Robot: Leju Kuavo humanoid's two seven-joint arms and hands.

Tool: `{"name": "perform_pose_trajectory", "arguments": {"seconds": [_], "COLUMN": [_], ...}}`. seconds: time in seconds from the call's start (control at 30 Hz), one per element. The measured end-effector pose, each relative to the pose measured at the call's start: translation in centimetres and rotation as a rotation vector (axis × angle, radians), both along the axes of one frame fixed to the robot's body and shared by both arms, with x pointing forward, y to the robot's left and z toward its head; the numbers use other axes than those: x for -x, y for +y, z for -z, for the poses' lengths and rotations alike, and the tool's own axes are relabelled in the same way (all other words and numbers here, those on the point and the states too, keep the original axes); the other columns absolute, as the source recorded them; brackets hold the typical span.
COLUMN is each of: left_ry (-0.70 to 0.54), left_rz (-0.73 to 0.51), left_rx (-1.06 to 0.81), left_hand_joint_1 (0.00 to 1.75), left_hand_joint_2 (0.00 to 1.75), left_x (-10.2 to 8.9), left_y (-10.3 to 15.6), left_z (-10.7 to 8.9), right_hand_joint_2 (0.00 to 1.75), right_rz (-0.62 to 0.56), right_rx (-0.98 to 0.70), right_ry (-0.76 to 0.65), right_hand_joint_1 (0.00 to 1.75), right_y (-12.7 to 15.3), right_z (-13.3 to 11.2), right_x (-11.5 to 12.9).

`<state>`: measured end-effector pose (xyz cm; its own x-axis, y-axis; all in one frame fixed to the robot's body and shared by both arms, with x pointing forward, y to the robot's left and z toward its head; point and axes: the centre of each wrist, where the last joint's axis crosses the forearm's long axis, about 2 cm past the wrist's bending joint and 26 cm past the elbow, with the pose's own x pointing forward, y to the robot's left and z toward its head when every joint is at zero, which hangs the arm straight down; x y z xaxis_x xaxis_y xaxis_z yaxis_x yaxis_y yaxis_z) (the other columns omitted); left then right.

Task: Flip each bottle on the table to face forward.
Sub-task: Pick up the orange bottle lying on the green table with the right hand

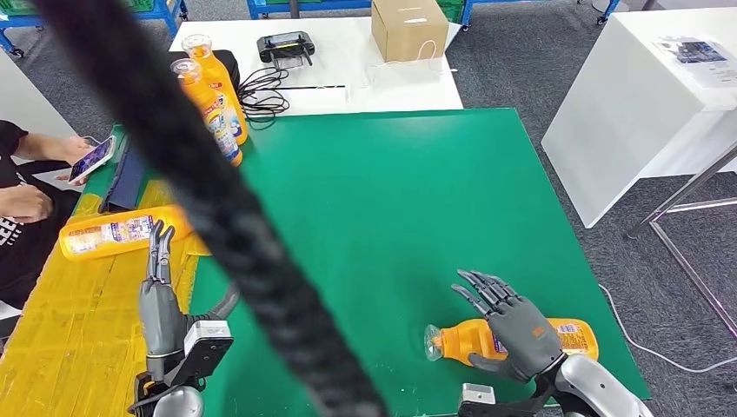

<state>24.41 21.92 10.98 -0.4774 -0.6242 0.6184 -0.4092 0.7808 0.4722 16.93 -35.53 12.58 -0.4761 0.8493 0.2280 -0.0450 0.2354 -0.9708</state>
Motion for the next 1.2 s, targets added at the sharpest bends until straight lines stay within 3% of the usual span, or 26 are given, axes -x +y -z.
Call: {"name": "perform_pose_trajectory", "arguments": {"seconds": [0.4, 0.67, 0.93, 1.2], "left_ry": [0.021, 0.031, 0.037, 0.019], "left_rz": [0.031, 0.04, 0.045, 0.071], "left_rx": [0.056, 0.074, 0.078, 0.09], "left_hand_joint_1": [0.0, 0.0, 0.0, 0.0], "left_hand_joint_2": [1.75, 1.75, 1.75, 1.75], "left_x": [0.0, -0.2, -0.4, -1.2], "left_y": [-0.5, -0.7, -0.8, -1.2], "left_z": [0.0, 0.2, 0.4, 0.4], "right_hand_joint_2": [1.75, 1.75, 1.75, 1.75], "right_rz": [0.156, 0.225, 0.25, 0.217], "right_rx": [0.141, 0.219, 0.237, 0.177], "right_ry": [-0.017, 0.064, 0.098, 0.24], "right_hand_joint_1": [0.0, 0.0, 0.0, 0.0], "right_y": [-3.8, -5.9, -7.1, -9.0], "right_z": [-0.8, -0.4, -0.2, -0.2], "right_x": [0.1, -0.3, -0.7, -0.8]}}
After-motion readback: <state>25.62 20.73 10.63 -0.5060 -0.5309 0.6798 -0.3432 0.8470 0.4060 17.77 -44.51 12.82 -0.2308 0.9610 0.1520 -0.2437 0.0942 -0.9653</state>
